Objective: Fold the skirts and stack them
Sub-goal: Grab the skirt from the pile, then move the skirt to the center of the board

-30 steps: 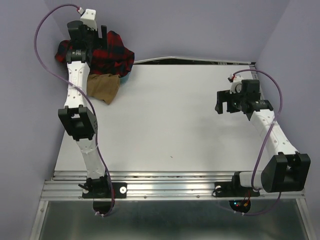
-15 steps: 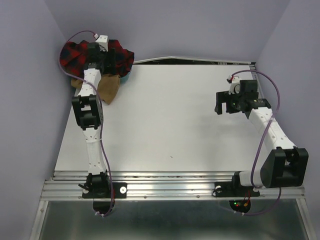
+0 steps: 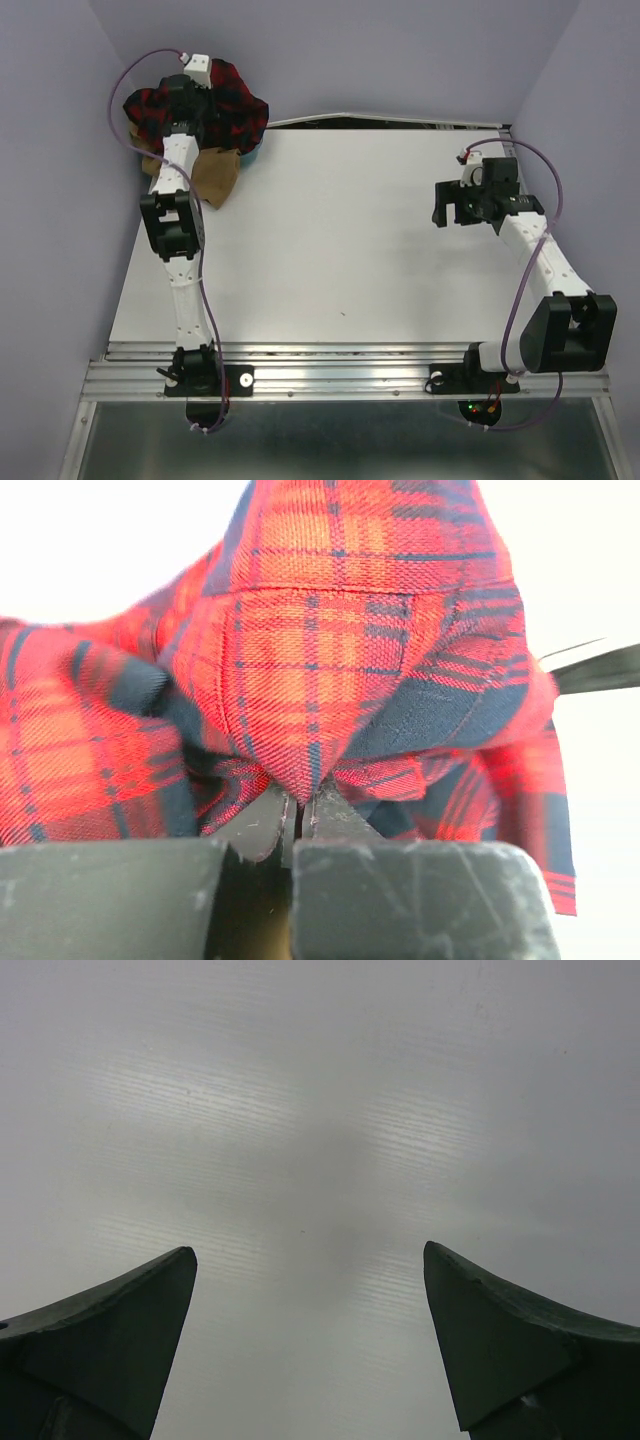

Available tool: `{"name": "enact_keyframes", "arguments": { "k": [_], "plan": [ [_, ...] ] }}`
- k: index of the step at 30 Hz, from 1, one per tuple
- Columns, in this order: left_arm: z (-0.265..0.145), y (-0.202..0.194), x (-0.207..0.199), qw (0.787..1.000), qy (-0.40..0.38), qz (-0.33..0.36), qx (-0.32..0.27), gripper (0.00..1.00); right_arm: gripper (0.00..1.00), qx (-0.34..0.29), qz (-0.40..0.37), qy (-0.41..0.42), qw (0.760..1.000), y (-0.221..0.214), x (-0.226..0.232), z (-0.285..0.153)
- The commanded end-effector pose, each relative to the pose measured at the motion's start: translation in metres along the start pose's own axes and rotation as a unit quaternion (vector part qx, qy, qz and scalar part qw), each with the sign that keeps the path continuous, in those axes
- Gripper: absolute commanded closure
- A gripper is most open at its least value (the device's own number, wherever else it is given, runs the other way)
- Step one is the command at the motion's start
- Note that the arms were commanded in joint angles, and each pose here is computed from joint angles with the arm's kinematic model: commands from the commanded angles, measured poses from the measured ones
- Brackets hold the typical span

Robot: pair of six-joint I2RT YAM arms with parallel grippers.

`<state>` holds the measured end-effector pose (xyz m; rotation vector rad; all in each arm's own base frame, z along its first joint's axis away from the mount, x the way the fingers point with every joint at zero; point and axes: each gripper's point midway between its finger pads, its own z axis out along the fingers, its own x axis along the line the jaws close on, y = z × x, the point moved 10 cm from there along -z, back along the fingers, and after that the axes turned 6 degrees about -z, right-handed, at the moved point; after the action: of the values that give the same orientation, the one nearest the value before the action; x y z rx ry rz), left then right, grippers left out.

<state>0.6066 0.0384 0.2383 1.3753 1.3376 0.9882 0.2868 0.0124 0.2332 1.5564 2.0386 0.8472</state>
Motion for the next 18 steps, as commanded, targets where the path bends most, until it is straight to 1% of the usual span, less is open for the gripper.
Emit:
{"name": "enact_keyframes", "arguments": {
  "k": [1, 2, 3, 5, 6, 8, 9, 10, 11, 12, 14, 15, 16, 17, 18],
  "plan": [
    [-0.111, 0.2, -0.039, 0.959, -0.08, 0.04, -0.269, 1.0, 0.0, -0.052, -0.005, -0.005, 0.999, 0.027, -0.001, -0.018],
    [-0.123, 0.213, -0.044, 0.953, -0.083, 0.044, -0.288, 1.0, 0.0, -0.055, -0.002, -0.007, 0.998, 0.028, -0.004, -0.02],
    [-0.148, 0.234, -0.052, 0.943, -0.096, 0.052, -0.314, 1.0, 0.0, -0.059, -0.001, -0.006, 0.998, 0.028, -0.003, -0.022],
    [-0.174, 0.255, -0.069, 0.929, -0.117, 0.063, -0.345, 1.0, 0.0, -0.063, -0.001, -0.003, 0.998, 0.029, -0.002, -0.024],
    [-0.198, 0.272, -0.078, 0.919, -0.125, 0.07, -0.368, 1.0, 0.0, -0.066, -0.002, -0.003, 0.998, 0.03, -0.002, -0.026],
    [-0.221, 0.285, -0.094, 0.907, -0.147, 0.079, -0.387, 1.0, 0.0, -0.07, -0.001, 0.001, 0.998, 0.03, 0.0, -0.028],
    [-0.245, 0.297, -0.098, 0.898, -0.15, 0.087, -0.405, 1.0, 0.0, -0.073, 0.0, 0.0, 0.997, 0.031, 0.0, -0.029],
    [-0.255, 0.299, -0.123, 0.889, -0.18, 0.087, -0.411, 1.0, 0.0, -0.076, 0.0, 0.0, 0.997, 0.032, 0.0, -0.031],
    [-0.274, 0.305, -0.13, 0.883, -0.185, 0.096, -0.421, 1.0, 0.0, -0.079, 0.001, 0.0, 0.997, 0.032, 0.001, -0.033],
    [-0.283, 0.307, -0.137, 0.878, -0.191, 0.101, -0.426, 1.0, 0.0, -0.081, 0.002, 0.0, 0.997, 0.033, 0.001, -0.034],
    [-0.289, 0.298, -0.153, 0.879, -0.209, 0.108, -0.414, 1.0, 0.0, -0.091, 0.009, -0.006, 0.996, 0.037, -0.001, -0.04],
    [-0.31, 0.3, -0.169, 0.868, -0.224, 0.124, -0.425, 1.0, 0.0, -0.096, 0.013, -0.01, 0.995, 0.039, -0.004, -0.043],
    [-0.299, 0.281, -0.178, 0.879, -0.234, 0.128, -0.395, 1.0, 0.0, -0.104, 0.014, -0.008, 0.994, 0.044, -0.003, -0.046],
    [-0.301, 0.272, -0.186, 0.881, -0.244, 0.136, -0.383, 1.0, 0.0, -0.107, 0.017, -0.012, 0.994, 0.045, -0.007, -0.048],
    [-0.318, 0.267, -0.199, 0.873, -0.261, 0.147, -0.385, 1.0, 0.0, -0.112, 0.02, -0.014, 0.993, 0.047, -0.009, -0.051]
  ]
}}
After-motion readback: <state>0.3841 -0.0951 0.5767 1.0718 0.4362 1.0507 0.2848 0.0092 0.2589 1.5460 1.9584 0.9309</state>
